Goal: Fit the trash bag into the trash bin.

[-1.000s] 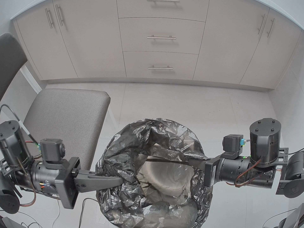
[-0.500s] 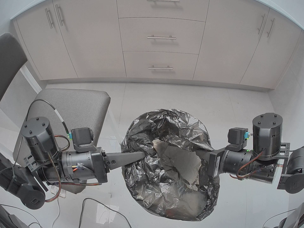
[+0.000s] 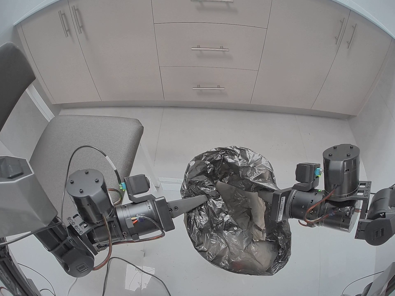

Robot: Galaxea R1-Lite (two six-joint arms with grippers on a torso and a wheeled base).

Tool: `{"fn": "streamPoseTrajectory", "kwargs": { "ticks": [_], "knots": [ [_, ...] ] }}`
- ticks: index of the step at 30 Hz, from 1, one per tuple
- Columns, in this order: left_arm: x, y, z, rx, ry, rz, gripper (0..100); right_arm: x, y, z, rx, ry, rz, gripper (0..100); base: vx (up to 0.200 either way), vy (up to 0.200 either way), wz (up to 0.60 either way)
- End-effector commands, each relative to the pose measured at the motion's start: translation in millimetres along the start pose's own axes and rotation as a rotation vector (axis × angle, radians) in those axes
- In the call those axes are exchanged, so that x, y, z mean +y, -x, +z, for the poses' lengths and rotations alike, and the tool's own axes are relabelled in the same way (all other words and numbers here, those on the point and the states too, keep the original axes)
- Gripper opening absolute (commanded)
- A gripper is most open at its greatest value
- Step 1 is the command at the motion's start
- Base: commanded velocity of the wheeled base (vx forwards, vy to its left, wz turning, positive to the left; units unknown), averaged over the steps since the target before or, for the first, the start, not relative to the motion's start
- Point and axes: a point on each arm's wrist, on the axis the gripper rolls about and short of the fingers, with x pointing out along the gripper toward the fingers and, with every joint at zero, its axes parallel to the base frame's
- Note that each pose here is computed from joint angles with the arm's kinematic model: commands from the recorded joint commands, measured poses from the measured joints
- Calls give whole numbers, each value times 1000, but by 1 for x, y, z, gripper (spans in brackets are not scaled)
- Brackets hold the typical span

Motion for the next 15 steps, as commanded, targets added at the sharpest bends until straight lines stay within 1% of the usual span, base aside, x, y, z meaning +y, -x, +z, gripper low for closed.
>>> {"fn": "streamPoseTrajectory", "kwargs": {
  "ticks": [1, 8, 12, 15],
  "knots": [
    [18, -10, -11, 39, 35, 35, 0, -7, -15, -8, 41, -4, -32, 0, 0, 0, 0],
    [33, -17, -17, 53, 50, 67, 0, -14, -39, -24, 115, -6, -70, 0, 0, 0, 0],
    [40, -21, -20, 62, 52, 80, 0, -18, -49, -29, 116, -8, -78, 0, 0, 0, 0],
    [51, -23, -20, 62, 59, 98, 0, -26, -59, -33, 103, -16, -95, 0, 0, 0, 0]
  ]
}}
